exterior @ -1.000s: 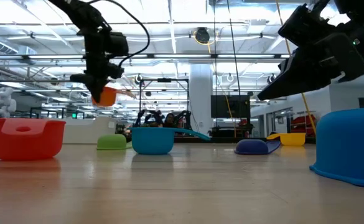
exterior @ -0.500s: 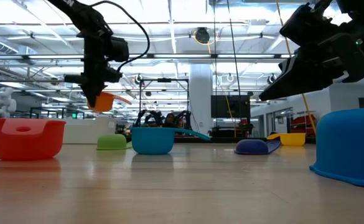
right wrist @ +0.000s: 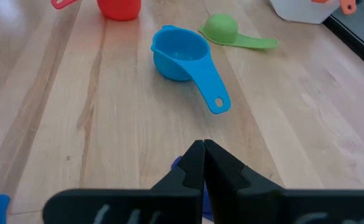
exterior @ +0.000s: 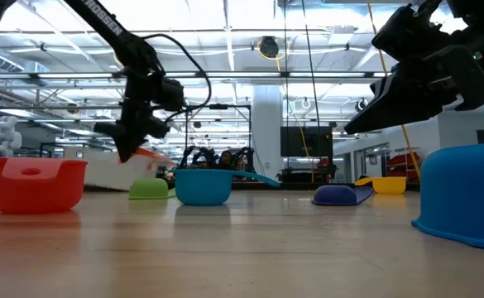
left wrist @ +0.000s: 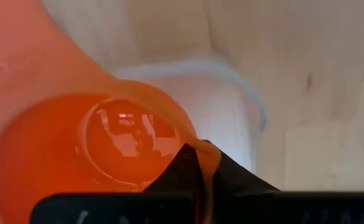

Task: Nest measuring cups in basket
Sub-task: Put the orange measuring cup into the white bin

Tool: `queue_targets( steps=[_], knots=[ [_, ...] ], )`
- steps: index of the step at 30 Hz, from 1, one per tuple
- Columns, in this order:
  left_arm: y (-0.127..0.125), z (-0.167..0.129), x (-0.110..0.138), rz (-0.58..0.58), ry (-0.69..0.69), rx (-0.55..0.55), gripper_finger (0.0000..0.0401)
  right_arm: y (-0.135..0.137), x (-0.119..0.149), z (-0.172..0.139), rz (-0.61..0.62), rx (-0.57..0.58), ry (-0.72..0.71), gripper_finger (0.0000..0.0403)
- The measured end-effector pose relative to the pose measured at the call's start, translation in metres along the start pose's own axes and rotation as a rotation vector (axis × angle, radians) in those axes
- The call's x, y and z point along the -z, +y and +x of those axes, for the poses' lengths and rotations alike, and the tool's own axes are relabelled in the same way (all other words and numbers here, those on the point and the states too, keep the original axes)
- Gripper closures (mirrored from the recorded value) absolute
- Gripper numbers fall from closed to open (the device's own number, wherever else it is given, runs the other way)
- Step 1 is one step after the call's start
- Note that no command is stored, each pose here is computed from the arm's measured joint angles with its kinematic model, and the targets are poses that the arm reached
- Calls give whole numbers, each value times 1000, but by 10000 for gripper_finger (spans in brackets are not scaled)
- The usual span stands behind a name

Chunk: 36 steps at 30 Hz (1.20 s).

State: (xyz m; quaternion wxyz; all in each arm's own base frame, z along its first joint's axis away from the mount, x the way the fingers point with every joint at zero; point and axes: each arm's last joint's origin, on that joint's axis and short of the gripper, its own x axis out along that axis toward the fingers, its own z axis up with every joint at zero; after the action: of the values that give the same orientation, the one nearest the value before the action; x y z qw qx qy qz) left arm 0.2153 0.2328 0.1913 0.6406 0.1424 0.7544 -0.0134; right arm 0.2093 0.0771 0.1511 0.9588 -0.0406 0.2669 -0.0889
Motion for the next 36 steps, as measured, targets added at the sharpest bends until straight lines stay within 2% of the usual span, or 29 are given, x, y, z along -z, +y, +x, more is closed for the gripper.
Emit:
queue_targets(
  steps=[7,16,19,25,30,36],
  knots=[
    [-2,-3,-23,38,-114,-55,392,0,0,0,-2,0,0,403],
    [-18,-18,-41,92,-123,-105,389,0,0,0,-2,0,1,403],
    [-20,-32,-31,79,-97,-145,395,0,0,0,-2,0,1,403],
    [-19,-64,6,-34,-231,-146,390,0,0,0,-2,0,1,403],
    [-14,-54,28,-62,-253,-95,391,0,0,0,-2,0,1,403],
    [-21,-26,34,-47,-229,-40,395,0,0,0,4,-1,1,403]
  ],
)
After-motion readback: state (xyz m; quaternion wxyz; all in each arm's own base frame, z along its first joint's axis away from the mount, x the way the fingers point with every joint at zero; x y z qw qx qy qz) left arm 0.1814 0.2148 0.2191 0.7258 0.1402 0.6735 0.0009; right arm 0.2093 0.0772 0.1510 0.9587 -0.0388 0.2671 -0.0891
